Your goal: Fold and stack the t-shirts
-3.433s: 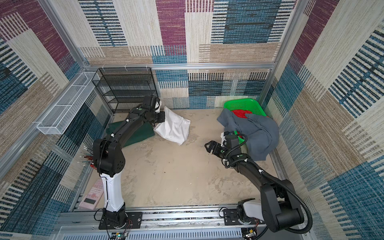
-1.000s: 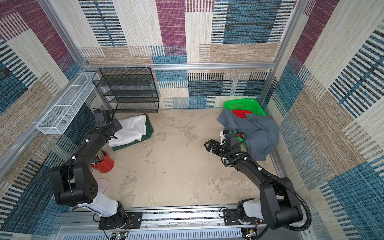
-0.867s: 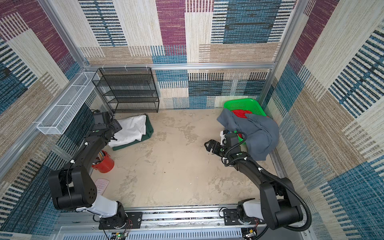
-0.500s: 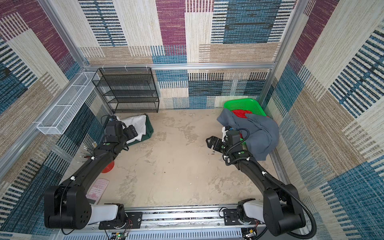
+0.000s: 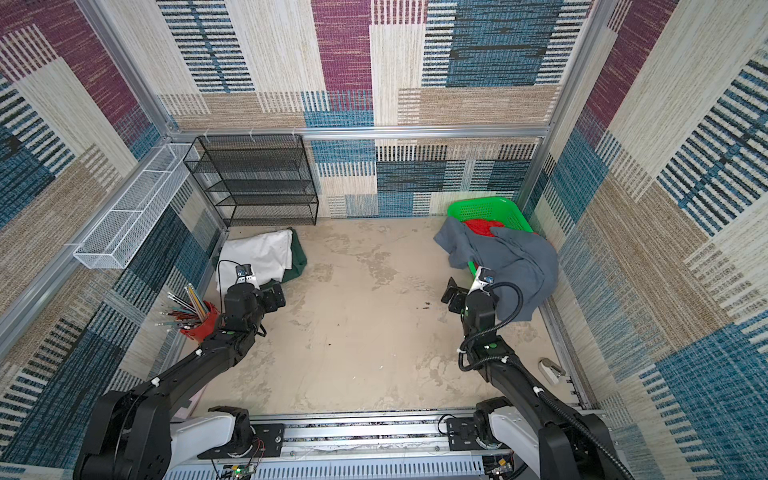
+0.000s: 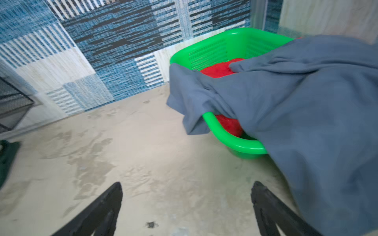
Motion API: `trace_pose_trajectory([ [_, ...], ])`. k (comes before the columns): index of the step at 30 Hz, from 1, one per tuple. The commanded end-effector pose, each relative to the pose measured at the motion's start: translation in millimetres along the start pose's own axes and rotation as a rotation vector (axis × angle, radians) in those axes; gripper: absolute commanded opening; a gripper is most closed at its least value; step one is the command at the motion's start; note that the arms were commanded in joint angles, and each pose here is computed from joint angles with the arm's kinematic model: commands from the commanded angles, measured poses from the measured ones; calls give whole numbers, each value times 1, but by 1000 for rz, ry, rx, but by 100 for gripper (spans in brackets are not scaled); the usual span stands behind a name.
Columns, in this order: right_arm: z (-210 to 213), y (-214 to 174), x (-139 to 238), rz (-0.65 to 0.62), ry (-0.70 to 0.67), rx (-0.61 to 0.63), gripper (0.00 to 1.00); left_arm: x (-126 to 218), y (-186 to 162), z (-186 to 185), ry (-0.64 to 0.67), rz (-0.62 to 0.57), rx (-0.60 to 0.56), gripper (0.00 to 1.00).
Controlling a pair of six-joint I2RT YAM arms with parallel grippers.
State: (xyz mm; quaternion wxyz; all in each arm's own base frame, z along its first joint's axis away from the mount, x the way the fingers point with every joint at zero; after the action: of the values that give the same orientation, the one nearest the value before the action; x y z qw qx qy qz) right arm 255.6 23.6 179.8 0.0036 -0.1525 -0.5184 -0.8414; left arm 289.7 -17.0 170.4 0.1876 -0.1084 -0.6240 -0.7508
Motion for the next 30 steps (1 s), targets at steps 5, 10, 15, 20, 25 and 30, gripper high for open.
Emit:
trace_pose_trajectory([
  [5,-23,8,12,-319,-75,7,98,6,-22,-3,9,-174,-87,98],
  [10,-37,3,24,-454,-40,-17,98,-9,-15,-8,5,-164,-199,97],
  [15,-26,4,8,-491,-12,138,98,-10,-23,-11,-24,-212,-226,100],
  [20,-18,-4,-7,-394,94,211,98,-24,-39,-5,6,-248,-180,99],
  [25,-37,-3,-34,-284,130,124,98,-49,-30,3,-50,-101,-148,99],
  [30,-35,-4,-44,-230,140,139,98,-59,-31,21,-113,-66,-49,99],
])
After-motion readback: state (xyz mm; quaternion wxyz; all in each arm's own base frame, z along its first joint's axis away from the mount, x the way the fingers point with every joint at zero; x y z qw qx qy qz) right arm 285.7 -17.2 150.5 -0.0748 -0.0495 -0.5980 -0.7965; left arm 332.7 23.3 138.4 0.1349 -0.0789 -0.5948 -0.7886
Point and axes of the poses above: each gripper's point midway between its finger pads, its own x axis back along the fingers, its own z axis along the line the jaws close on, y = z × x, the point moved 8 cm from there along x, back along the fingers, and after that the axes turned 14 degrees about -x, right-handed, at the moved point
